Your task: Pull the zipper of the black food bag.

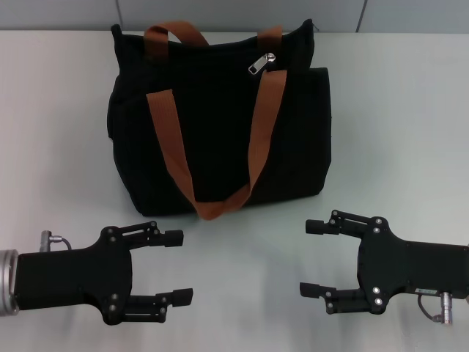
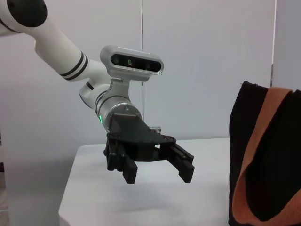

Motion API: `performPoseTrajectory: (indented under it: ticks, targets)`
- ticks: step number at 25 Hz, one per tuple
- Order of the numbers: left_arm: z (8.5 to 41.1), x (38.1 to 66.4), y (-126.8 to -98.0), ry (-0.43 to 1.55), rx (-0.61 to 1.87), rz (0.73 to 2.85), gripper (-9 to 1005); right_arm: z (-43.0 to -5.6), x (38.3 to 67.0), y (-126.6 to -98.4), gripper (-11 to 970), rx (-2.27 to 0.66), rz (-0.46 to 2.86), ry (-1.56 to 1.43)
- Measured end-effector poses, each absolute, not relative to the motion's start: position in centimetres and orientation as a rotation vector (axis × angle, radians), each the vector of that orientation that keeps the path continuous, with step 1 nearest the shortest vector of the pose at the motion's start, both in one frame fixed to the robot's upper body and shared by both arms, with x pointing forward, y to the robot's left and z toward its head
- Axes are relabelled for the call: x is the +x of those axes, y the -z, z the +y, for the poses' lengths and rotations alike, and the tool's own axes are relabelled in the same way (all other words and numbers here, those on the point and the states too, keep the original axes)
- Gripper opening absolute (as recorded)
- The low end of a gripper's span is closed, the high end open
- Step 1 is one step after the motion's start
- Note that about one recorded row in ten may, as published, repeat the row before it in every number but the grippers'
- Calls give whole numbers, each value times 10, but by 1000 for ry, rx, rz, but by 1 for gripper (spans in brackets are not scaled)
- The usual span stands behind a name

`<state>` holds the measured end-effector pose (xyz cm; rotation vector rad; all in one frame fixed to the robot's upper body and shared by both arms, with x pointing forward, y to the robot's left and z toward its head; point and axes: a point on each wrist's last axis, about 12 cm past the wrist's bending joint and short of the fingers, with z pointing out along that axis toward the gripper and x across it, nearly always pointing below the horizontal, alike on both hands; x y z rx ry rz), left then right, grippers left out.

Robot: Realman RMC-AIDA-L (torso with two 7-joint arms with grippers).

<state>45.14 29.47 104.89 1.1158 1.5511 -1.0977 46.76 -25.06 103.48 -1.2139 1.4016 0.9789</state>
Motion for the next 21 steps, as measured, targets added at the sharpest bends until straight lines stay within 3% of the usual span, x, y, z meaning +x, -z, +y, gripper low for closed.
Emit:
performPoseTrajectory:
  ticks: [21]
  targets:
    - [294,452,-1049,1094,1112,1546,813,-249,468,-1036,827,-1221,1390,-988]
